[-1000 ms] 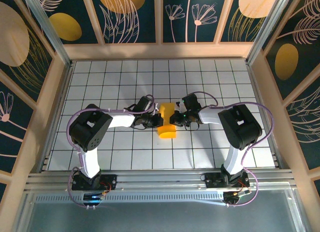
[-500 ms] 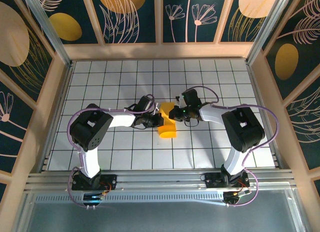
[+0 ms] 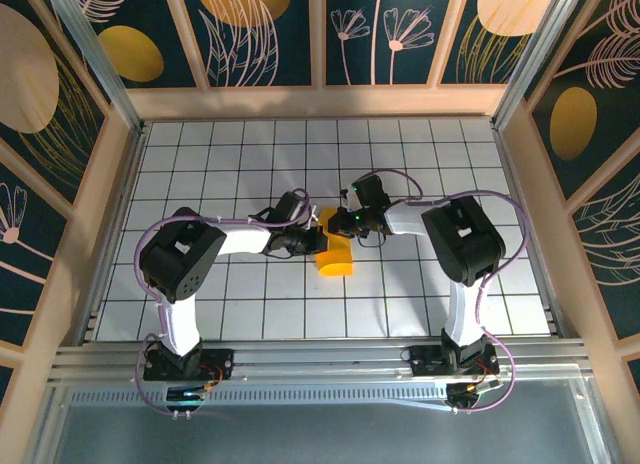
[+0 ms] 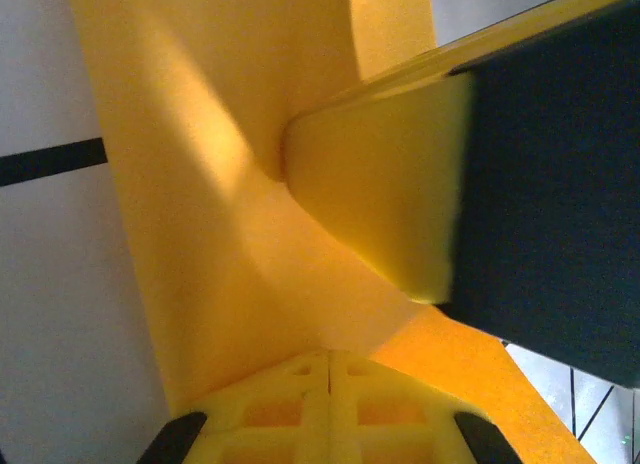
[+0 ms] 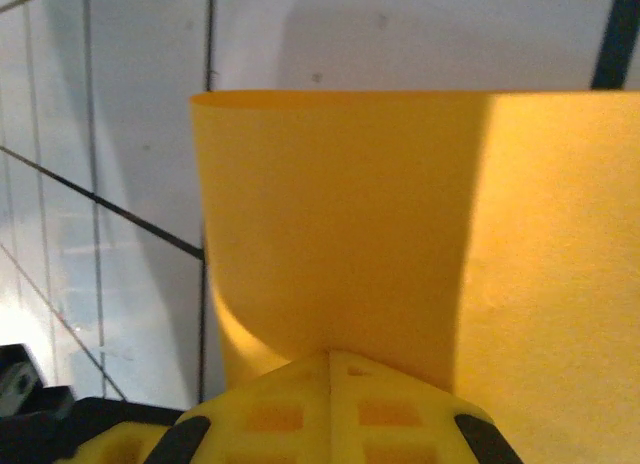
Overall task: Fold a paper plane with a square sheet of paper (fold left side to right side)
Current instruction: Hold the square sheet of paper at the center of the table, then first fold the square sheet of paper in half at the center of the table.
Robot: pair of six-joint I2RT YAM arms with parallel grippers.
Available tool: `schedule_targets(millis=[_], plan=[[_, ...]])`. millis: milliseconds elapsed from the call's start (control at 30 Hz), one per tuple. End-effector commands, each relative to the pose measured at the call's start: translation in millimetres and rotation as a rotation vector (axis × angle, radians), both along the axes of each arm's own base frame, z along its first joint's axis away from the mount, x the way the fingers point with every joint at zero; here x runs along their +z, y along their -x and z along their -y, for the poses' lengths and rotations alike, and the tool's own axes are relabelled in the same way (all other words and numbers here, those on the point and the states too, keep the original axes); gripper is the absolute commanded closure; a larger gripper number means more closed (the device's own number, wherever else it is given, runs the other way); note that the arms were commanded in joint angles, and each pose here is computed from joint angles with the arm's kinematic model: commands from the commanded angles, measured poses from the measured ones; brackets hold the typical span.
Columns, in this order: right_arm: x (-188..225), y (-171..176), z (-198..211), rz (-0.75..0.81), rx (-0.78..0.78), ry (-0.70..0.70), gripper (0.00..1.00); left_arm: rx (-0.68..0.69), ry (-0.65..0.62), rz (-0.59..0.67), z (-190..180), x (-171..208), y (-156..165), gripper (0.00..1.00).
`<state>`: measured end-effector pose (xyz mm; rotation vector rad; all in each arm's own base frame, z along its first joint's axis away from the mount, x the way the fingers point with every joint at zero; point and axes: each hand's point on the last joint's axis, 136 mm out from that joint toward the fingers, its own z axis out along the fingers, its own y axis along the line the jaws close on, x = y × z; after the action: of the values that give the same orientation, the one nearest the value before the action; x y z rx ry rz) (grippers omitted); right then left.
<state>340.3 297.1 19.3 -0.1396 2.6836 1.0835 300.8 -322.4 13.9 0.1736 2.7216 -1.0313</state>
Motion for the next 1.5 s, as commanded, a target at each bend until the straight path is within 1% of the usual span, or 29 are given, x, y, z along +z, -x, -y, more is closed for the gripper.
schedule_targets(millis=[0,167,333,567,733,933,1167,1267,1467], plan=[[-15,1,5,-0.022,0.005,0.047,1.00,0.000,-0.075,-0.059,-12,-22,10,1.00],[-33,8,19,-0.068,-0.024,0.101,1.00,-0.012,-0.080,-0.072,-15,-21,19,1.00],[-43,13,28,-0.095,-0.038,0.126,1.00,-0.037,-0.084,-0.107,-22,-23,41,1.00],[-45,14,32,-0.096,-0.038,0.137,1.00,-0.060,-0.089,-0.184,-32,-30,83,1.00],[-42,12,30,-0.090,-0.031,0.133,1.00,-0.052,-0.071,-0.206,-37,-31,95,1.00],[-41,13,30,-0.089,-0.026,0.134,1.00,-0.044,-0.030,-0.146,-27,-5,80,1.00],[-40,13,29,-0.086,-0.024,0.133,1.00,-0.036,0.014,-0.059,-7,25,46,1.00],[-40,13,29,-0.085,-0.023,0.132,1.00,-0.049,0.034,-0.053,3,26,38,1.00],[-40,13,29,-0.084,-0.019,0.133,1.00,-0.074,0.050,-0.091,12,10,38,1.00]])
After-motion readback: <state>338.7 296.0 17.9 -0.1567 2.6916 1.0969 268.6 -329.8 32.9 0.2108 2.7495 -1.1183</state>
